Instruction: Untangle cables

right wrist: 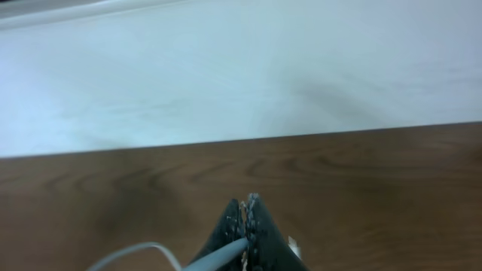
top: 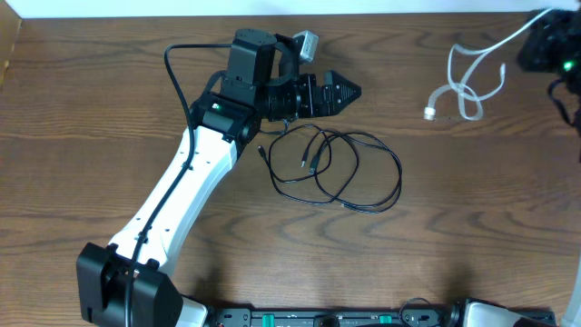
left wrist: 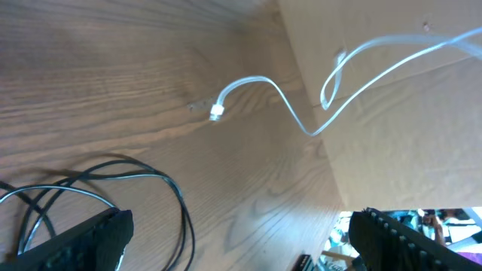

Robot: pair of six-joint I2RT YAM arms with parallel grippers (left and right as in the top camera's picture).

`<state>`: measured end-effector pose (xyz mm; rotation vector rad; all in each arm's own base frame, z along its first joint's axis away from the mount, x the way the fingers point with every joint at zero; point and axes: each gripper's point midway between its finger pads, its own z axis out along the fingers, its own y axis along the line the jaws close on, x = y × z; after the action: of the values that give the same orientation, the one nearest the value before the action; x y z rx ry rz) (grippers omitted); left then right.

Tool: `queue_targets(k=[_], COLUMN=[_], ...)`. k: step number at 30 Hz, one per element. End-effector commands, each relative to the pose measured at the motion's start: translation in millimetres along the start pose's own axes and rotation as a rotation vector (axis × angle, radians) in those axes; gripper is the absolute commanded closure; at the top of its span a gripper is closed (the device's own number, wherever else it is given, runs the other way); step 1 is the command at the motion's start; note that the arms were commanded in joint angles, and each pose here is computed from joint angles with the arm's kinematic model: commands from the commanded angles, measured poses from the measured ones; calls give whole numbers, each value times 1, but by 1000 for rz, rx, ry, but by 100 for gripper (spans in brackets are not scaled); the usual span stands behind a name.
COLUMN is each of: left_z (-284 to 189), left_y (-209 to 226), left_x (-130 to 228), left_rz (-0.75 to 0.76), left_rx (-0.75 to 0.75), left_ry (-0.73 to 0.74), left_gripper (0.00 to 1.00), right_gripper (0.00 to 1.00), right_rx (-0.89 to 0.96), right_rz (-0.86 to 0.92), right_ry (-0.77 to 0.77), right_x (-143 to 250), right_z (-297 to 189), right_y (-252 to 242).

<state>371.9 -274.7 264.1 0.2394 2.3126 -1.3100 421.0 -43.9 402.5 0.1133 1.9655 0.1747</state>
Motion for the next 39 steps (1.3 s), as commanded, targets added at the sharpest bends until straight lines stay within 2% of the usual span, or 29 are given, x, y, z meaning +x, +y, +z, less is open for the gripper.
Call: queue_targets(k=[1, 6, 7, 8, 11, 17, 21, 26, 28, 32, 34, 37, 38, 39], left_z=[-6, -17, -25, -29, -39, -52, -56, -63, -65, -66, -66, -67, -67, -67], left_y=[5, 48, 61, 64, 67, 62, 61, 58, 56, 56, 57, 57, 57, 57], left_x=[-2, 12, 16, 17, 18, 23, 30, 36, 38, 40, 41, 42, 42, 42], left_rz=[54, 73, 77, 87, 106, 142, 129, 123, 123, 118, 116, 115, 115, 115], left_rx=[-44, -277, -367, -394, -444, -467, -475, -480, -480, -484, -485, -486, -486, -486], left_ry=[-9, 17, 21, 22, 16, 27, 46, 59, 63, 70, 73, 75, 75, 75], left_gripper=[3, 3, 3, 3, 3, 3, 3, 3, 3, 3, 3, 3, 3, 3], right_gripper=[99, 99, 99, 99, 99, 99, 99, 99, 99, 99, 90, 87, 80, 67], right_rx=[75, 88, 86, 99, 119, 125, 134, 180, 215, 325, 372, 370, 370, 369], right_rz=[42, 121, 135, 137, 130, 95, 98, 158, 185, 237, 270, 304, 312, 316], right_ry=[0, 53, 81, 86, 64, -137, -165, -56, 34, 182, 296, 429, 452, 467], right_x=[-1, 17, 17, 12, -16, -104, -106, -52, -7, 65, 117, 175, 184, 190], right_z=[21, 70, 85, 89, 89, 68, 87, 145, 180, 217, 235, 251, 253, 253], right_y=[-35, -75, -84, -88, -98, -116, -142, -194, -221, -259, -275, -280, -280, -280])
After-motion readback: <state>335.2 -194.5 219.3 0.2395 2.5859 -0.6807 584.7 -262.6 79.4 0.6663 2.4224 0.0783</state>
